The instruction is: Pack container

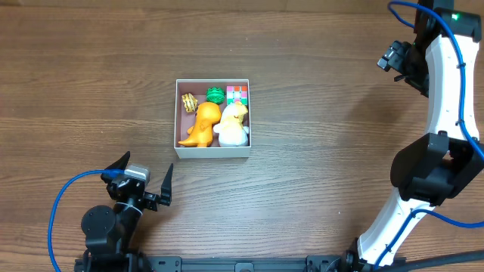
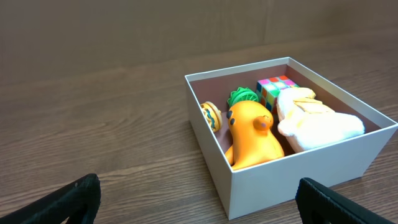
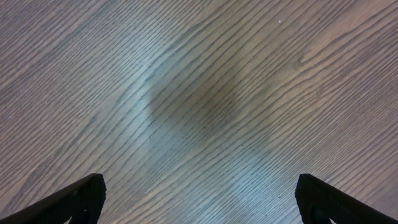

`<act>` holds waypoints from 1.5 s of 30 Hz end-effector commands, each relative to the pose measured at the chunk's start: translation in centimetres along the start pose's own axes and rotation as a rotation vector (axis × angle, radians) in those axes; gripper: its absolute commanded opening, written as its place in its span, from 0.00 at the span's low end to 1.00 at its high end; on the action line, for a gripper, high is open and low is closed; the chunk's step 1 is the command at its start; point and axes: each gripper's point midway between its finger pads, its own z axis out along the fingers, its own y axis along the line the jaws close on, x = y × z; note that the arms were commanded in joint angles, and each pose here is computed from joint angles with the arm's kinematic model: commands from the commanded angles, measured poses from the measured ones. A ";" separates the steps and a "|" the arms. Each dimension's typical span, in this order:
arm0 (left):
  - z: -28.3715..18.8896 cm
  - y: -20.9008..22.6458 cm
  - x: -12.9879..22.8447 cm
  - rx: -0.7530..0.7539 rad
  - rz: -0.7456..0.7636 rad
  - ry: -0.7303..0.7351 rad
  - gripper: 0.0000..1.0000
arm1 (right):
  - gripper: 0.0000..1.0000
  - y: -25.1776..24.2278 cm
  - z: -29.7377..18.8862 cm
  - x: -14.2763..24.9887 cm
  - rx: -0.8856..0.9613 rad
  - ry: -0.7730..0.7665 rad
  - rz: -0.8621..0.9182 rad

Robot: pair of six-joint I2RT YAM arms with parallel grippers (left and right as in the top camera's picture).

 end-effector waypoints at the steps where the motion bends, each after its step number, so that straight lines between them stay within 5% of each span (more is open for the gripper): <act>1: 0.0 -0.1 0.0 0.001 0.023 -0.009 1.00 | 1.00 -0.1 -0.3 -0.1 0.001 -0.010 0.008; 45: 0.0 -0.1 0.0 0.001 0.023 -0.009 1.00 | 1.00 0.1 -0.8 -0.7 -0.014 -0.039 0.014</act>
